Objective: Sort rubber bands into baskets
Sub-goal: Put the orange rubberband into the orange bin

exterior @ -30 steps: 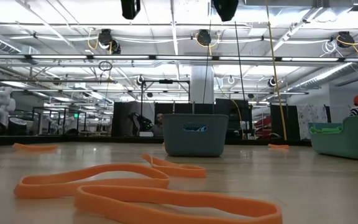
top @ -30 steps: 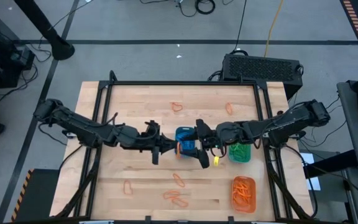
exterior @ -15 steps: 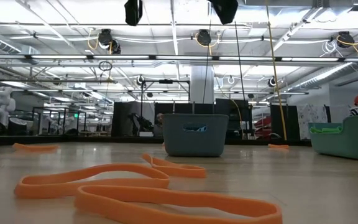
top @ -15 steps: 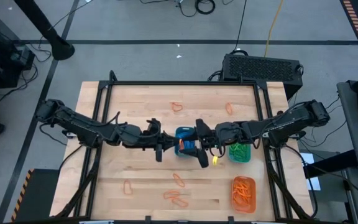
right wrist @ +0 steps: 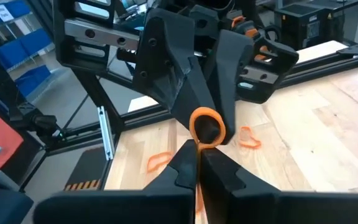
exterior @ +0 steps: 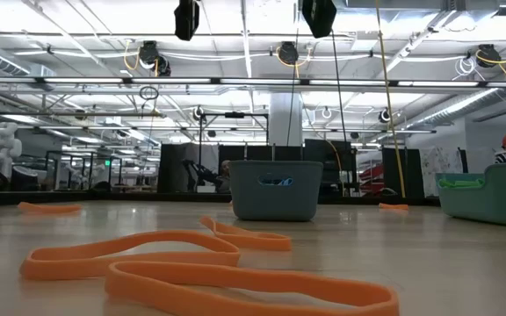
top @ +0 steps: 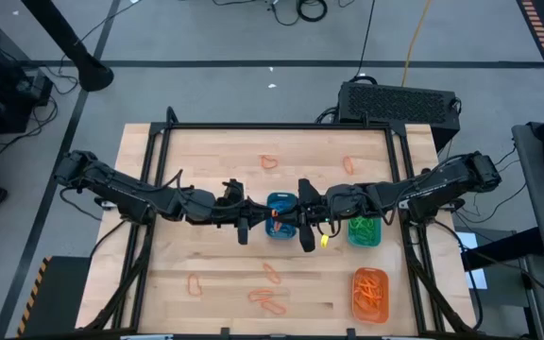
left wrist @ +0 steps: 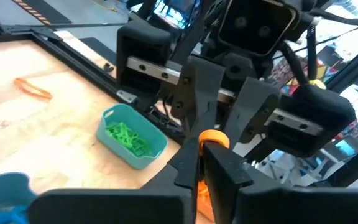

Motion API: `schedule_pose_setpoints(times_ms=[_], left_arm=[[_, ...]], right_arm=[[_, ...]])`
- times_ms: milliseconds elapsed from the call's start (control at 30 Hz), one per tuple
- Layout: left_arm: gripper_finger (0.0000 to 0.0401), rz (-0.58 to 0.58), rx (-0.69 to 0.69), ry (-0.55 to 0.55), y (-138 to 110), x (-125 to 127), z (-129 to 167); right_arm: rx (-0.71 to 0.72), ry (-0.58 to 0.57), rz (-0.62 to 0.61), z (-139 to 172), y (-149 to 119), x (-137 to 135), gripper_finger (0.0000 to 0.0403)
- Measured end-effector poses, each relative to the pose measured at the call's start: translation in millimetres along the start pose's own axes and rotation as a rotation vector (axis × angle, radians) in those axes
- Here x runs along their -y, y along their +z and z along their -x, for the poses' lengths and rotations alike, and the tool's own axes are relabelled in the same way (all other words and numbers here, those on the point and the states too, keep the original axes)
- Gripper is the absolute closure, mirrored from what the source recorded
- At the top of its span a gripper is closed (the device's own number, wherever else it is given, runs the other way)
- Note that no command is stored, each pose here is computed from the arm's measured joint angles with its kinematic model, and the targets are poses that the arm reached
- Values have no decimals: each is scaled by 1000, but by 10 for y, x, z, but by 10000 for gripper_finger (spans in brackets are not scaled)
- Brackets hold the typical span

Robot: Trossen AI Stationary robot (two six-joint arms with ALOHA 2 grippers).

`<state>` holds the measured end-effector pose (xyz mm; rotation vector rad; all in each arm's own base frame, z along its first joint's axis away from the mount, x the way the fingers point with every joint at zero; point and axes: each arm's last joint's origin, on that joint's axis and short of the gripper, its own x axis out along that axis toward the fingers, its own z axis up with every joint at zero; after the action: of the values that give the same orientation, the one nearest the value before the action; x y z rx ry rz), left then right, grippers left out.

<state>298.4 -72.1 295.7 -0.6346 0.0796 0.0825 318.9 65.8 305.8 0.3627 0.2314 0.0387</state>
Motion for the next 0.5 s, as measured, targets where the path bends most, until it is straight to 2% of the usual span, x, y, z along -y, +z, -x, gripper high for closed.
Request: schedule_pose_setpoints(times_ms=[133, 300, 400, 500], left_arm=[[337, -39, -39, 2, -28, -16, 0], [266, -72, -91, 35, -27, -54, 50], [235, -84, -176, 43, -20, -96, 120], [222, -37, -300, 12, -39, -130, 183]], right_arm=[[-15, -2, 14, 7, -10, 4, 400], [-68, -25, 10, 60, -31, 20, 402], [-102, -42, -19, 122, -32, 29, 402], [-183, -27, -69, 236, -55, 7, 402]])
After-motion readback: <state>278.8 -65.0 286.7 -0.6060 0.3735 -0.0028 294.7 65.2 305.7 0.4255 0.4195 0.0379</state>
